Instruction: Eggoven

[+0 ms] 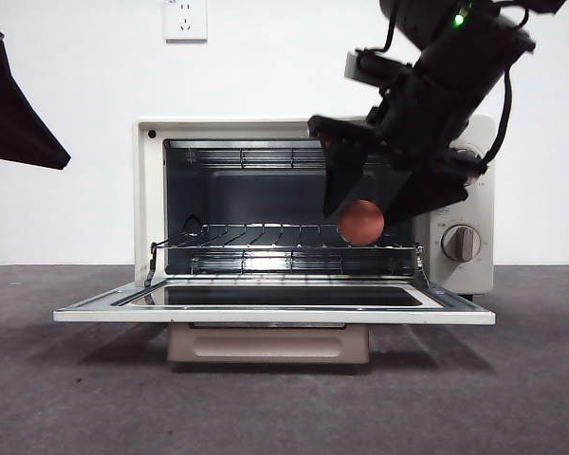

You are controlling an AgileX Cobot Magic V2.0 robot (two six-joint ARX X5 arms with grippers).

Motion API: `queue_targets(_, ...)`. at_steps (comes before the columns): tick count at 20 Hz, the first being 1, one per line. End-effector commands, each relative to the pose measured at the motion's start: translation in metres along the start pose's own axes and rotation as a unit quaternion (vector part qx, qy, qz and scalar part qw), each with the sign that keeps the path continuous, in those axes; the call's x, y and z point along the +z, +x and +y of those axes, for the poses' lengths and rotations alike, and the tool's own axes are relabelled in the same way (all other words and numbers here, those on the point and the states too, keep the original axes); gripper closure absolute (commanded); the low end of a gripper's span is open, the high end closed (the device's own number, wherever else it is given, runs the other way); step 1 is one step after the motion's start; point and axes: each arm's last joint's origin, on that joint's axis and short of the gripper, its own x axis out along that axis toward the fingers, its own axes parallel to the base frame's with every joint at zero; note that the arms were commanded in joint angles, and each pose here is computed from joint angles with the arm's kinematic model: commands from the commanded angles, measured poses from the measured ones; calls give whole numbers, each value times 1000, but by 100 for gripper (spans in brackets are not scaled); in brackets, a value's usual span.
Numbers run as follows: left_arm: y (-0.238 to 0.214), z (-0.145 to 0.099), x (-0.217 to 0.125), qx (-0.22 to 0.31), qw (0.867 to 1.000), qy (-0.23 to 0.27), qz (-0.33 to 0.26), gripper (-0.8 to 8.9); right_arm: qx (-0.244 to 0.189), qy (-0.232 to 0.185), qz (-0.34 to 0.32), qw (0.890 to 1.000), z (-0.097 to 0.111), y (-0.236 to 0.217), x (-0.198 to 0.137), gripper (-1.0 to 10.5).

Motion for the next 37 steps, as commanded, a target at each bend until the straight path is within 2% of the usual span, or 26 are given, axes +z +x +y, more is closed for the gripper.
queue_targets(1, 1, 0, 2, 0, 1000, 9, -3, 808, -5, 2, -1, 1000, 4, -9, 5, 579)
queue_targets(4, 6, 7, 2, 46, 999, 6, -2, 808, 1, -3, -2, 1000, 10, -29, 8, 580)
queue_targets(10, 46, 45, 1, 70, 996, -36, 31, 808, 60, -26, -75, 995, 35, -107, 18, 580)
queue_targets(17, 94, 84, -18, 74, 991, -85, 73, 808, 88, -30, -128, 987, 29, -187, 11, 580)
queue_targets(21, 109, 93, -26, 27, 990, -109, 84, 808, 70, -32, -155, 985, 23, -209, 7, 580)
queue_targets(25, 118, 100, -35, -1, 986, -129, 108, 808, 74, -32, -168, 982, 21, -219, 6, 580)
queue_targets(27, 120, 100, -36, -37, 984, -137, 108, 808, 71, -31, -170, 982, 21, -220, 6, 580)
queue_targets(31, 120, 97, -25, -111, 979, -152, 81, 808, 71, -31, -169, 982, 21, -220, 5, 580)
queue_targets(37, 109, 94, -6, -144, 976, -160, 35, 808, 70, -31, -168, 983, 21, -219, 5, 580)
